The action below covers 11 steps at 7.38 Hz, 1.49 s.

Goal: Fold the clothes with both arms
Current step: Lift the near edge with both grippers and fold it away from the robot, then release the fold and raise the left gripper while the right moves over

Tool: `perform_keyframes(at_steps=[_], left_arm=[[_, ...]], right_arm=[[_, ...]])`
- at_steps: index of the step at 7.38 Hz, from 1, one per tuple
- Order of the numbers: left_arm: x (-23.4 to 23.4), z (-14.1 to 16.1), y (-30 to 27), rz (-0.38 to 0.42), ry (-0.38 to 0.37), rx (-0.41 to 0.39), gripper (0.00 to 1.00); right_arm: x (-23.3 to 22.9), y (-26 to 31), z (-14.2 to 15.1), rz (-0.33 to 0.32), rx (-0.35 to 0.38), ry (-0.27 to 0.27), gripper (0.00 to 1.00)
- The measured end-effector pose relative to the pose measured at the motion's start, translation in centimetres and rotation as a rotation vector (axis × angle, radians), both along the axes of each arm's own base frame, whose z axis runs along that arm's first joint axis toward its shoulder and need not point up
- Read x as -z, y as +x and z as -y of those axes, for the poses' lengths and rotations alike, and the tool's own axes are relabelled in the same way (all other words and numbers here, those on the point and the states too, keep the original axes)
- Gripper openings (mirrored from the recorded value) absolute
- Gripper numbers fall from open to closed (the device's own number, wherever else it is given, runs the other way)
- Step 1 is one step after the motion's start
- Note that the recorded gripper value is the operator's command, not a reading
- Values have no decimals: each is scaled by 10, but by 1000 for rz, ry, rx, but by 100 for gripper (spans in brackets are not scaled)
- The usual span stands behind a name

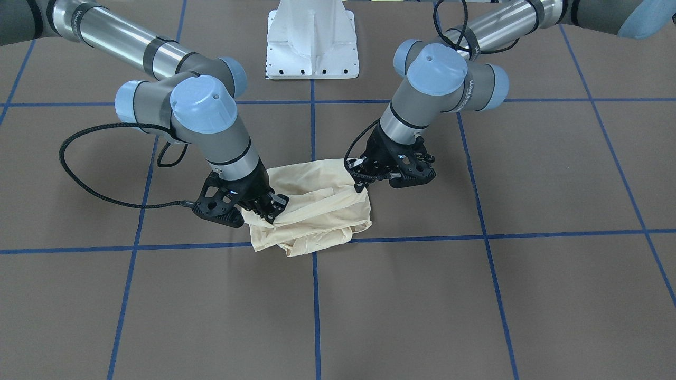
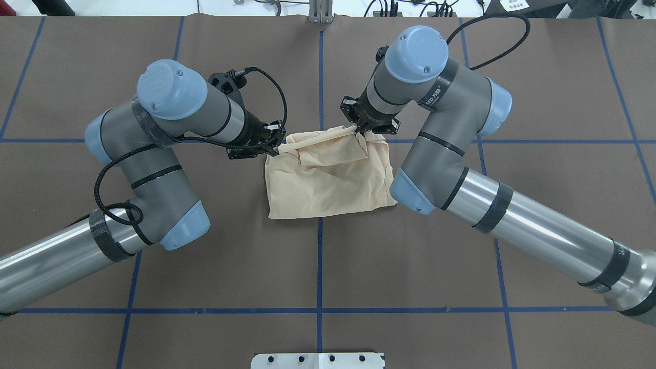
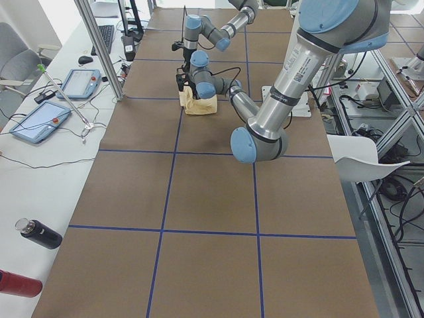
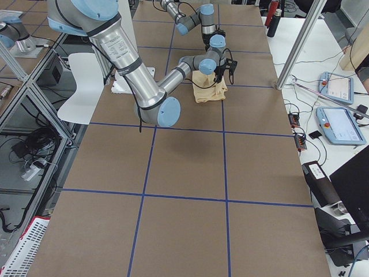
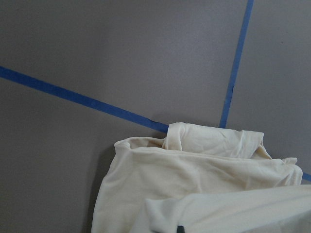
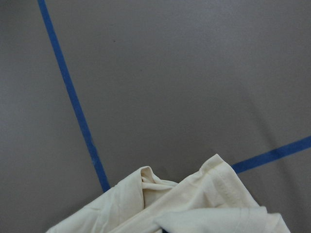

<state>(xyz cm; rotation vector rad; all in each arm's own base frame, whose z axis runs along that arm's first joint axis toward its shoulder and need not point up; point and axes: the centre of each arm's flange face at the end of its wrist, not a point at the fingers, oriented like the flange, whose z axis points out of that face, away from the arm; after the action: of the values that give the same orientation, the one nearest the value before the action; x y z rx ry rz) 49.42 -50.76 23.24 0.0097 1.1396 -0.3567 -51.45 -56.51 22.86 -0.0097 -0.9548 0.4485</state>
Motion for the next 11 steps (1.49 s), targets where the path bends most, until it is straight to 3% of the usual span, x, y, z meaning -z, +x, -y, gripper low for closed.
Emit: perform_keyframes(at_steps=[1, 2, 3, 4, 9, 11], left_arm=[[-3, 2, 2, 0, 1, 0, 0], [-4, 2, 2, -2, 2, 0, 2], [-3, 2, 2, -3, 3, 0, 85], [-2, 2, 2, -5, 5, 0, 99], [-20, 11, -39, 13, 26, 32, 99], [-29, 2, -62, 39, 41, 27, 99]], right_arm=[[2, -9, 7, -5, 1, -4, 0], [2, -14, 10, -2, 1, -2, 20], [2, -17, 12, 4, 3, 0, 99], [0, -19, 12, 7, 6, 1, 100], [11, 3, 21, 44, 39, 18, 100], [24, -9, -2, 65, 77, 33, 100]])
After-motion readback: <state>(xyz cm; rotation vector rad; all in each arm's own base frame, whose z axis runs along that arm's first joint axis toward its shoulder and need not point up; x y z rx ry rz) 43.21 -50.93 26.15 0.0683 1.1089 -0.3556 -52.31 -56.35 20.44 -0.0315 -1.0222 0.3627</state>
